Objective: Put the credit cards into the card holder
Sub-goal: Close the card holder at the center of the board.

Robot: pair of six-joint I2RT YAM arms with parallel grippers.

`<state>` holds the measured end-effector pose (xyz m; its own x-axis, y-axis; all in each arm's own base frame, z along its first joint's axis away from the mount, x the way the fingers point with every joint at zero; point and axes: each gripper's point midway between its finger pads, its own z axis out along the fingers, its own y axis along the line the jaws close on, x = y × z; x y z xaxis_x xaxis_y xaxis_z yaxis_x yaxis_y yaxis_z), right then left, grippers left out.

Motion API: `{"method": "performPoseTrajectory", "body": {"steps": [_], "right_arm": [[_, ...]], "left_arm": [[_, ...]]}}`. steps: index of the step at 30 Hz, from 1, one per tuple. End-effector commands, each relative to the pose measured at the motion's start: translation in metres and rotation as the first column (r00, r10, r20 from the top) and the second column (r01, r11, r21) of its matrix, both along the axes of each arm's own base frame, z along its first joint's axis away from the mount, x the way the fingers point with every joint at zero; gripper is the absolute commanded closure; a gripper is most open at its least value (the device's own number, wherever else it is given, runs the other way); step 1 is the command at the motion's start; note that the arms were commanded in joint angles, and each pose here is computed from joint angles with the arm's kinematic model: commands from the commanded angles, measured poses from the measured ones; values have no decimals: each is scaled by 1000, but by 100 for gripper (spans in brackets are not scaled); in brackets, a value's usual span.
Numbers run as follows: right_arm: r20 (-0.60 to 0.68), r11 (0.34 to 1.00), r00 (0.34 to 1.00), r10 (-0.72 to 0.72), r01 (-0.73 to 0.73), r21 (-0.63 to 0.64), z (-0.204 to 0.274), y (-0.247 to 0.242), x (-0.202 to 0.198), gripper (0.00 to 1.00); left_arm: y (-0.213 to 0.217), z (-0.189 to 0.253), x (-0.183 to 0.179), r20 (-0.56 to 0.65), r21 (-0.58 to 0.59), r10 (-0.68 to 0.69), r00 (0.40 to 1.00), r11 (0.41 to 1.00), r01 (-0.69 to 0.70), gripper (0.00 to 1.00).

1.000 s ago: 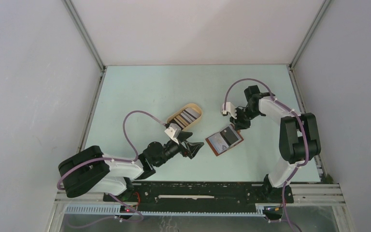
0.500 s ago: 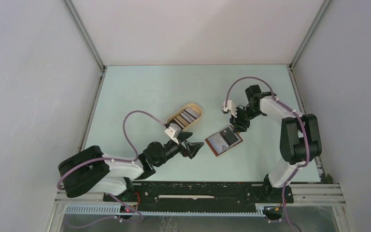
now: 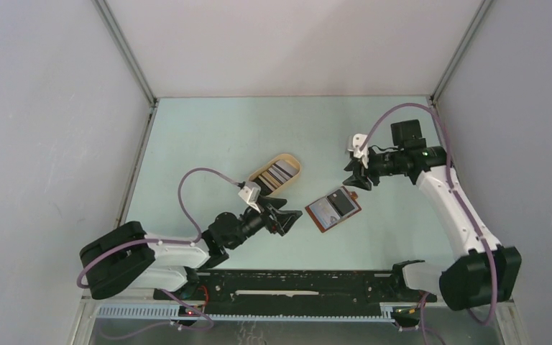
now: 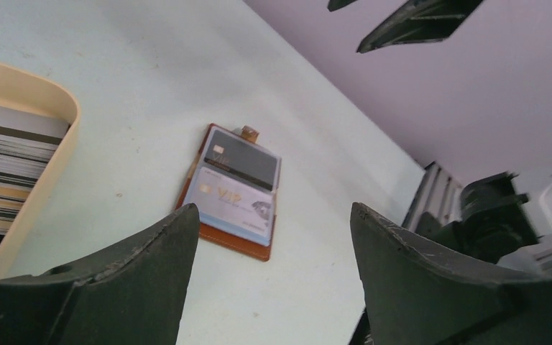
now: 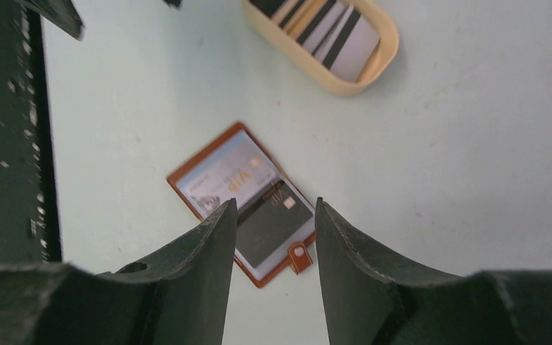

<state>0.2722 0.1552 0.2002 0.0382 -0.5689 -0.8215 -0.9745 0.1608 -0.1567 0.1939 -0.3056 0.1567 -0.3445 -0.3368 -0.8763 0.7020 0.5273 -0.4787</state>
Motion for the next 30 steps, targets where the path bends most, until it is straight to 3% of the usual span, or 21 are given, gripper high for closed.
{"method": "performPoseTrajectory", "body": {"steps": [1, 4, 7, 12, 18, 25, 30], "right_arm": [[-132, 988, 990, -46, 65, 144, 27, 13, -24, 45], [-283, 979, 958, -45, 98, 177, 23, 19, -37, 33], [-381, 981, 924, -25, 97, 170, 12, 21, -43, 33], [-369, 971, 909, -194, 231, 58, -8, 7, -15, 37], [-305, 883, 829, -469, 449, -138, -48, -27, 23, 38], [-310, 789, 731, -607, 510, -342, -99, -56, 37, 41], [-408, 780, 671, -619, 465, -418, -126, -58, 31, 49]], "left_arm": [[4, 15, -5, -77, -102, -1, 997, 995, -7, 19], [3, 12, -5, -147, -95, 2, 989, 995, -17, 20], [3, 8, -7, -210, -92, 13, 978, 995, -33, 21], [3, 0, -10, -282, -89, 50, 958, 993, -78, 23], [-11, -18, -9, -378, -61, 90, 922, 991, -122, 33], [-29, -51, 0, -475, -5, 140, 869, 987, -161, 36], [-45, -70, 3, -548, 8, 143, 824, 986, -166, 37]]}}
